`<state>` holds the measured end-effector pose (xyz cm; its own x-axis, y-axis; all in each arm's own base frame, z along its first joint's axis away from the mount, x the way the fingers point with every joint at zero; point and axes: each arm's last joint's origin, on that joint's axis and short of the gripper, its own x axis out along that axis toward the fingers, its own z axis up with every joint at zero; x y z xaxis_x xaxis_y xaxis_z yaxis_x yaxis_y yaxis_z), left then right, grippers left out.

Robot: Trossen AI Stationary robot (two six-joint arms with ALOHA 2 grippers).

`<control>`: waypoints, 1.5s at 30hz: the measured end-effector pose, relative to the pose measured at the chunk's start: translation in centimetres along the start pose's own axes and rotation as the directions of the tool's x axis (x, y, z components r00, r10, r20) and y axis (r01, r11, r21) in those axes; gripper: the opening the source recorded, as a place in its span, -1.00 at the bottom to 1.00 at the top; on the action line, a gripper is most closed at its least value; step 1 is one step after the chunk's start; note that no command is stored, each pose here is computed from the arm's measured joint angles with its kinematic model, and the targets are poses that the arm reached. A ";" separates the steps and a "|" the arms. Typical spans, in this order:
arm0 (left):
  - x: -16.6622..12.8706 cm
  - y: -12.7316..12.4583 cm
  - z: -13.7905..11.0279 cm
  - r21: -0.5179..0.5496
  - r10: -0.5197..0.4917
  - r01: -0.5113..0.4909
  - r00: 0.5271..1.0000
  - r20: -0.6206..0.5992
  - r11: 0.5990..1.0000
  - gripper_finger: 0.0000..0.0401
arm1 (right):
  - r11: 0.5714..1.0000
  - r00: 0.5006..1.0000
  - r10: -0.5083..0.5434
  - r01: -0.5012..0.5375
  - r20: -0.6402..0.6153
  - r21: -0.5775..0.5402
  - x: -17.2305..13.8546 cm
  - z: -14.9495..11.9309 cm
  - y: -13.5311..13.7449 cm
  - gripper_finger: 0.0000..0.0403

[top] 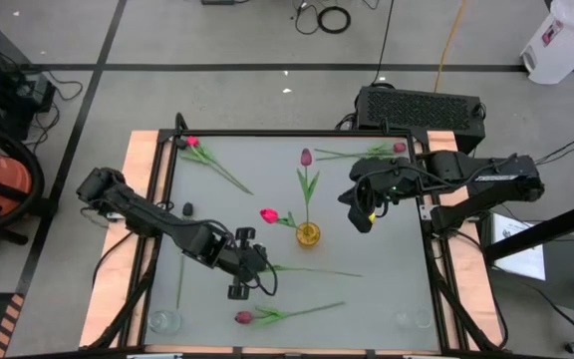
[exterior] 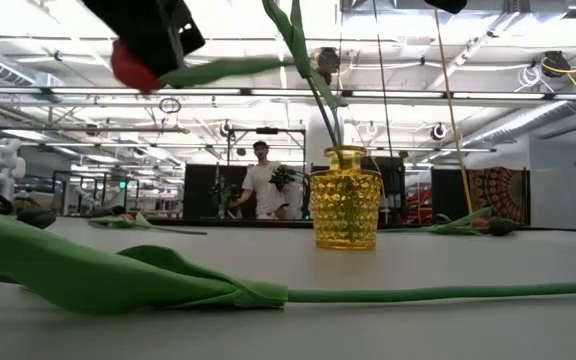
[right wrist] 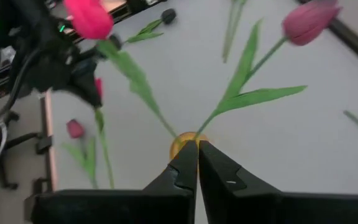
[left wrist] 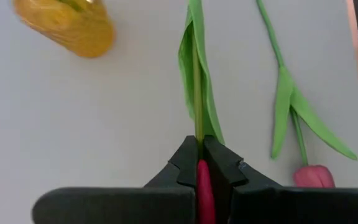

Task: Sort flowers into vase by color
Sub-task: Put the bottom pink flower into the yellow vase

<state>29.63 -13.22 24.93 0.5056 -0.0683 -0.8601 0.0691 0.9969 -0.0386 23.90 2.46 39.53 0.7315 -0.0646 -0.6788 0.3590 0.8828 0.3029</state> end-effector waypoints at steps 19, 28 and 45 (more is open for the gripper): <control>-2.9 1.8 0.4 -0.039 0.029 -0.026 0.997 0.078 0.999 -0.95 | 0.989 0.972 0.118 -0.133 -0.202 -0.063 3.7 -2.7 4.5 -0.47; -3.0 1.8 0.4 -0.021 0.035 -0.033 0.996 0.083 0.999 -0.95 | 0.986 0.961 0.130 -0.152 -0.243 -0.073 5.6 -3.2 5.6 -0.35; -4.1 1.8 1.7 0.024 0.035 -0.039 0.990 0.136 0.999 -0.95 | 0.983 0.967 0.145 -0.164 -0.211 -0.080 8.8 -2.9 6.6 -0.34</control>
<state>29.11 -11.18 29.26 0.6203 -0.0379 -0.7834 0.0701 0.9975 0.0073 30.99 9.10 33.62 0.6369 0.1632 -0.7535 0.1861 0.9159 0.3556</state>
